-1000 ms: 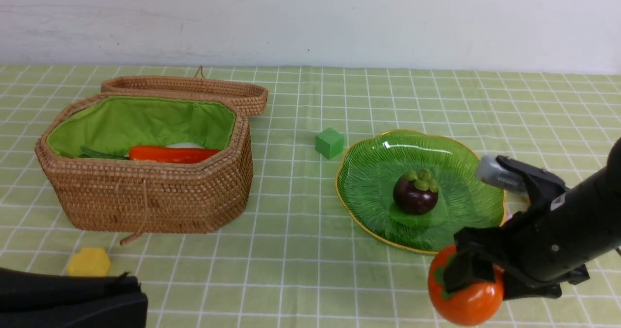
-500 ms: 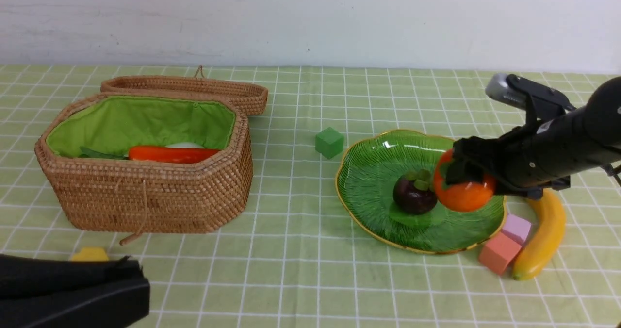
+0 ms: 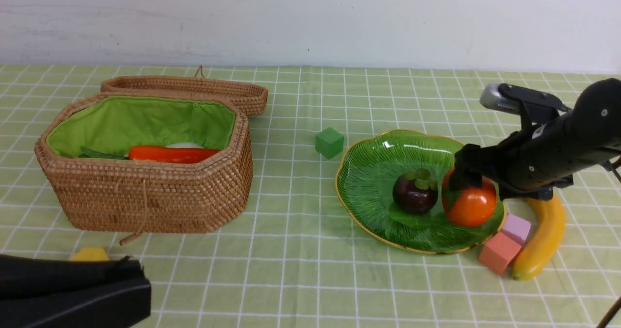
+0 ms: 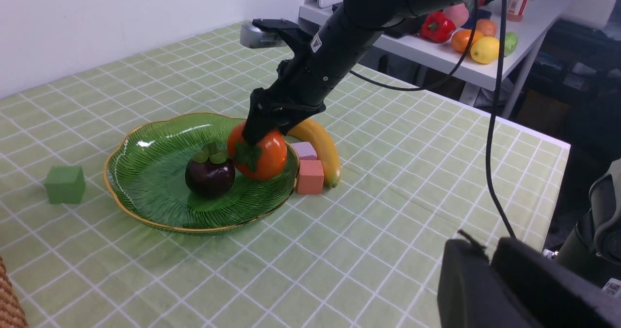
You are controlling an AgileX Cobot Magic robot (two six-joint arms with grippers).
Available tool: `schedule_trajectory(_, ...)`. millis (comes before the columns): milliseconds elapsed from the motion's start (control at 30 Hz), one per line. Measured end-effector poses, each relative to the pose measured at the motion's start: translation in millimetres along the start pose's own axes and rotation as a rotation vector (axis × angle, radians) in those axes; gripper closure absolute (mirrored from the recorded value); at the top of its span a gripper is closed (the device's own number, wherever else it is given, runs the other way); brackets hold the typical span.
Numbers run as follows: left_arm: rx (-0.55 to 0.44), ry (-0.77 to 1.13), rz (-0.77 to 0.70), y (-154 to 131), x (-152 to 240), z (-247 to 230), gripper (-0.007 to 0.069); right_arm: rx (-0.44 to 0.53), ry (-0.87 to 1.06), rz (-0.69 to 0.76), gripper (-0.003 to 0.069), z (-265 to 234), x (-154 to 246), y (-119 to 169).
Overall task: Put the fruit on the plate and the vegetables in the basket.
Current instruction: Grab a tomato with your right arm and place it on the plate on the right, then use the right arm to grab a banana and put it into the right plate
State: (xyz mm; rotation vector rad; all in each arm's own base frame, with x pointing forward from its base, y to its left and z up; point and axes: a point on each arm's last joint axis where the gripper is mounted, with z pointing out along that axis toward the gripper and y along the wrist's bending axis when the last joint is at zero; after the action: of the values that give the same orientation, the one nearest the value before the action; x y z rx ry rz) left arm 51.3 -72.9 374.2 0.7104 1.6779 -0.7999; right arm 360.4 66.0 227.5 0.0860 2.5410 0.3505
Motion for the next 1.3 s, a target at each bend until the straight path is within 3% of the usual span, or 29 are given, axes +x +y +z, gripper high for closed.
schedule_trajectory(133, 0.002, 0.000, -0.002, 0, 0, 0, 0.0554, -0.007, -0.033, -0.035, -0.0010, -25, -6, 6)
schedule_trajectory(300, 0.005, -0.002, -0.007, 0, 0, 0, 0.0552, 0.014, -0.028, -0.083, 0.0091, -70, -11, 11)
schedule_trajectory(433, 0.015, -0.008, -0.012, -1, -1, 0, 0.0551, 0.107, 0.036, 0.013, 0.0200, -87, -8, -6)
schedule_trajectory(467, 0.018, -0.010, -0.007, -2, -1, 0, 0.0551, 0.168, 0.072, 0.057, 0.0230, -86, -6, -20)
schedule_trajectory(567, 0.018, -0.013, -0.004, -2, -1, 0, 0.0551, 0.264, 0.127, 0.168, 0.0261, -79, -5, -48)
schedule_trajectory(700, 0.015, -0.020, 0.002, -1, -2, 0, 0.0554, 0.301, 0.210, 0.294, 0.0241, -48, -2, -77)
schedule_trajectory(933, 0.014, -0.022, 0.036, -1, -2, 0, 0.0554, 0.268, 0.231, 0.347, 0.0138, 3, 2, -91)
schedule_trajectory(1300, 0.033, 0.006, 0.042, -3, 1, 0, 0.0554, 0.281, 0.248, 0.354, 0.0126, 37, 9, -103)
